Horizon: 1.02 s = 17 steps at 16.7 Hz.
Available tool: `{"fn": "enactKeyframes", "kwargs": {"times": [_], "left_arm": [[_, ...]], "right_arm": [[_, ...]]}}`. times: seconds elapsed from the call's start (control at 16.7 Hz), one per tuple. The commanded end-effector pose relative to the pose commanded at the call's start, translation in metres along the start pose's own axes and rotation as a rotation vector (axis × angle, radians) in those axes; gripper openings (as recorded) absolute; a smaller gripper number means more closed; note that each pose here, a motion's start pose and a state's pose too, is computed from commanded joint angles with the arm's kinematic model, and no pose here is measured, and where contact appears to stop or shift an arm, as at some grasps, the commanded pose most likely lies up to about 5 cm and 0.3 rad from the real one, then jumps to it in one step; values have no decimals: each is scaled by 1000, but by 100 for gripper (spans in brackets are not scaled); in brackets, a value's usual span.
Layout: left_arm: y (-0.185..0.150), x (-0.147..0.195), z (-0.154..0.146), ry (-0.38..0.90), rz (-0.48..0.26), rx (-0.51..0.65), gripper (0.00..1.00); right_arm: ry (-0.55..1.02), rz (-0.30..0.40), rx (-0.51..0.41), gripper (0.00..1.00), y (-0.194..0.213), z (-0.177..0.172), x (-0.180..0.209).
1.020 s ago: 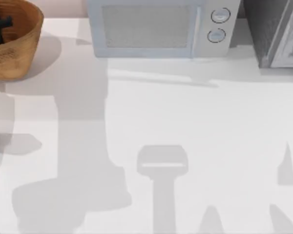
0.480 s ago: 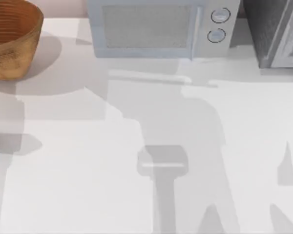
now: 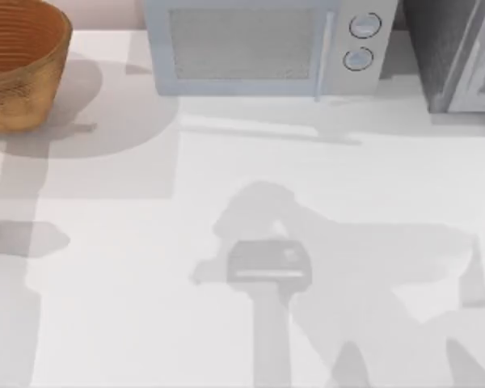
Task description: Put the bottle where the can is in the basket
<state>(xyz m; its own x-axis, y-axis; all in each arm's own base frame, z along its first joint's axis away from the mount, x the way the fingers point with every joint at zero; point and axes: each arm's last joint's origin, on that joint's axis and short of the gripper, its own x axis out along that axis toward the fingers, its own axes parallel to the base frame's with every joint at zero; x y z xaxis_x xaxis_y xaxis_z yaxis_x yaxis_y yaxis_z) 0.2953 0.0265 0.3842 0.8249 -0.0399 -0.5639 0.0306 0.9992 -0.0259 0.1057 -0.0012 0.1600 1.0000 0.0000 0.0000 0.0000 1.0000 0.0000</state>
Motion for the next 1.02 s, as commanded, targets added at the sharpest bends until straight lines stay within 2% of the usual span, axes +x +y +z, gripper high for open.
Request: {"fn": "enactKeyframes", "kwargs": {"times": [0.18, 0.42, 0.72, 0.84, 1.02], "left_arm": [[-14, -47, -59, -145, 17, 14, 0], [-24, -71, -150, -319, 31, 22, 0], [-27, -55, -244, -491, 37, 21, 0], [-28, -43, -268, -541, 38, 19, 0], [-28, -31, -289, -591, 38, 16, 0]], "right_arm": [[0, 0, 0, 100, 0, 0, 0], [0, 0, 0, 100, 0, 0, 0], [0, 0, 0, 100, 0, 0, 0], [0, 0, 0, 100, 0, 0, 0], [0, 0, 0, 100, 0, 0, 0]]}}
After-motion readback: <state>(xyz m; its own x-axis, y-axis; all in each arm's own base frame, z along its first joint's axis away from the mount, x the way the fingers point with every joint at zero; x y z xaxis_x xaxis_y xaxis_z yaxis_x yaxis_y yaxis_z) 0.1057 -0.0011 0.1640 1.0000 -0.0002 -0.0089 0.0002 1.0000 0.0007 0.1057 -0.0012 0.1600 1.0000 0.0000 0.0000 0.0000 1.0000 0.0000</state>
